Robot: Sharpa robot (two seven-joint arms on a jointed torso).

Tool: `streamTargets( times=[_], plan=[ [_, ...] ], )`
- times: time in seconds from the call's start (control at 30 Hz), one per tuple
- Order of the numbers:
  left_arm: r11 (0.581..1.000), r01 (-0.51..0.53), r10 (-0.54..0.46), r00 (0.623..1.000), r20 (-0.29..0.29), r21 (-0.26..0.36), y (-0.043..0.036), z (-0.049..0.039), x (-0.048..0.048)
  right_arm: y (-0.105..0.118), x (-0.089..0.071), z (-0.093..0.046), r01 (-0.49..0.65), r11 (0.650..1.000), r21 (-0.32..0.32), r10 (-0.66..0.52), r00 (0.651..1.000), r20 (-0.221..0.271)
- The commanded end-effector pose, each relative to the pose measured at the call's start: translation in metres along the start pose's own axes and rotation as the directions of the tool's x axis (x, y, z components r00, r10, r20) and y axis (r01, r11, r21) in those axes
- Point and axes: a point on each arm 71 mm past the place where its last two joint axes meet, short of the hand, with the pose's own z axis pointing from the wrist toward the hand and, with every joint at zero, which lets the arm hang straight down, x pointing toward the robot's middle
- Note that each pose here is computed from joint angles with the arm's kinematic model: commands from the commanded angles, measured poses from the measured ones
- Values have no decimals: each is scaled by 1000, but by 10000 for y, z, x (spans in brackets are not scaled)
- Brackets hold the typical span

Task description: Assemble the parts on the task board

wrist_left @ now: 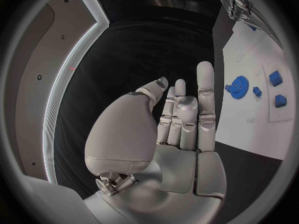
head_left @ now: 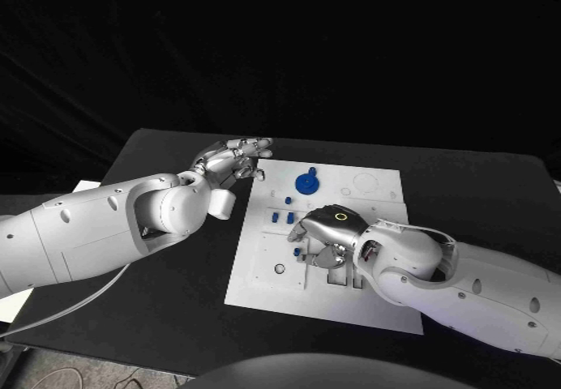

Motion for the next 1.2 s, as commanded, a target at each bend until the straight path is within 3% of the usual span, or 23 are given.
streamTargets(
  times=[0.03, 0.27, 0.43, 0.57, 0.73, 1.2],
  plan=[
    [1000, 0, 0, 1000, -26, 0, -2, 3, 22, 4, -60, -29, 7, 1000, -1, -7, 997, 78],
    [1000, -3, 3, 1000, -28, -3, -5, -7, 5, -47, -223, -212, -4, 1000, 7, 3, 989, 149],
    [1000, -13, 13, 999, -36, -7, -9, -22, -5, -292, -479, -400, 23, 995, 92, -37, 988, 150],
    [1000, -14, 14, 999, -41, -7, -11, -27, -1, -528, -646, -550, 50, 984, 174, -72, 990, 121],
    [1000, -14, 14, 999, -44, -6, -12, -32, 6, -708, -710, -660, 78, 969, 234, -98, 993, 73],
    [1000, -19, 19, 999, -48, -4, -17, -39, -2, -809, -582, -678, 125, 959, 255, -106, 991, -88]
  ],
)
